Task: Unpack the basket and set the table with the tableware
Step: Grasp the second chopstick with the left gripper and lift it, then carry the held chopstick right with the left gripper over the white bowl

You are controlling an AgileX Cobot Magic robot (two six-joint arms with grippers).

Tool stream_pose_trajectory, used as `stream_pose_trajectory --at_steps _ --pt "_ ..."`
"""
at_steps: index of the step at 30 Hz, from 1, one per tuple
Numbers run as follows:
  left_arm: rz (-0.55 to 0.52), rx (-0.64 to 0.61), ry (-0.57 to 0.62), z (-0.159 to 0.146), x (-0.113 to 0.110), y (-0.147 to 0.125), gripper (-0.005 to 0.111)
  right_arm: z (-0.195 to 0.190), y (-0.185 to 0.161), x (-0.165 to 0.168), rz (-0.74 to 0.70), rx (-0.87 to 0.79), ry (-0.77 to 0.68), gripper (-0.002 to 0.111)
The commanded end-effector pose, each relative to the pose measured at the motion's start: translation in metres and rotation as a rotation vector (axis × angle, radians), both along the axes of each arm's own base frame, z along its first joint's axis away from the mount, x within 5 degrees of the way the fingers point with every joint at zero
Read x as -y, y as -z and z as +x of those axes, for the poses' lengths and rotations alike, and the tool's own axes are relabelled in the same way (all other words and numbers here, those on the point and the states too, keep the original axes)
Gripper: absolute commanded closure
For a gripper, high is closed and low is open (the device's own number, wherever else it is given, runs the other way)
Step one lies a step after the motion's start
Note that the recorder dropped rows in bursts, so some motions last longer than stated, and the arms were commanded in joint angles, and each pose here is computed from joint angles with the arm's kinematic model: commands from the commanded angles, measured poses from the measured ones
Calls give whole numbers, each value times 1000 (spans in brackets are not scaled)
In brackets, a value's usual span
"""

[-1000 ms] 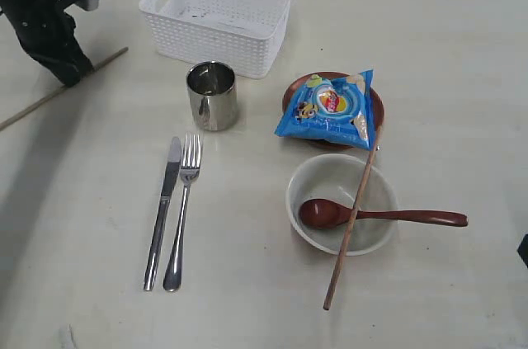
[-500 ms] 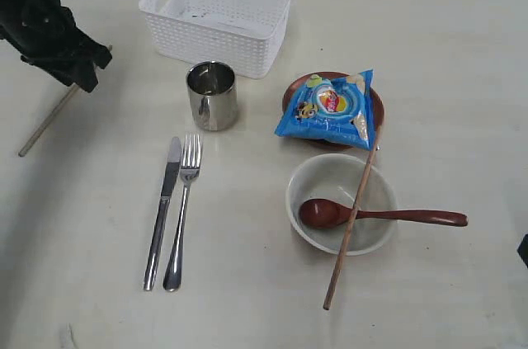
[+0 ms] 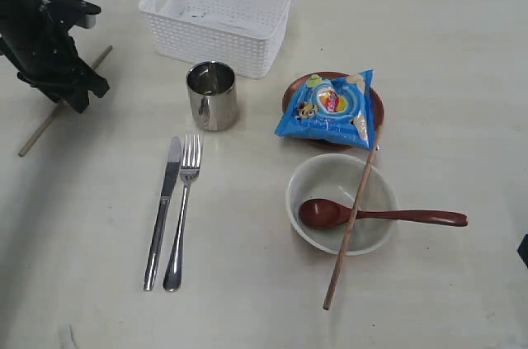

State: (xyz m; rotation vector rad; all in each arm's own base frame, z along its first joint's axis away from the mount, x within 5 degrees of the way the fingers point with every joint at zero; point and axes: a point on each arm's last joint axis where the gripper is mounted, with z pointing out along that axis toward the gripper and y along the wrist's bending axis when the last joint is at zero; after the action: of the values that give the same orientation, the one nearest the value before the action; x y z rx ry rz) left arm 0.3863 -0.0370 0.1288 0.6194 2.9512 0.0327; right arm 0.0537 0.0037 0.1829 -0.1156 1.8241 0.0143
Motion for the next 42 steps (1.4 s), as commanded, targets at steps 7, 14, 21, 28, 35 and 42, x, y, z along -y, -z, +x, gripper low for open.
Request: stream_pose_trajectory --at_steps 7,14,21,28,35,42 --pt "1 -8 -17 1 2 13 89 0 0 0 -4 6 6 109" --pt "4 -53 -40 -3 1 14 107 0 0 0 -4 6 6 109" --pt "-5 -23 -69 -5 1 -6 107 0 0 0 -4 6 6 109" --pt "-27 55 -79 -13 1 -51 107 0 0 0 -4 6 6 109" --pt "-209 84 -161 -39 16 -97 107 0 0 0 -4 6 6 109" --pt "-261 99 -139 -75 54 -135 107 0 0 0 -4 6 6 109"
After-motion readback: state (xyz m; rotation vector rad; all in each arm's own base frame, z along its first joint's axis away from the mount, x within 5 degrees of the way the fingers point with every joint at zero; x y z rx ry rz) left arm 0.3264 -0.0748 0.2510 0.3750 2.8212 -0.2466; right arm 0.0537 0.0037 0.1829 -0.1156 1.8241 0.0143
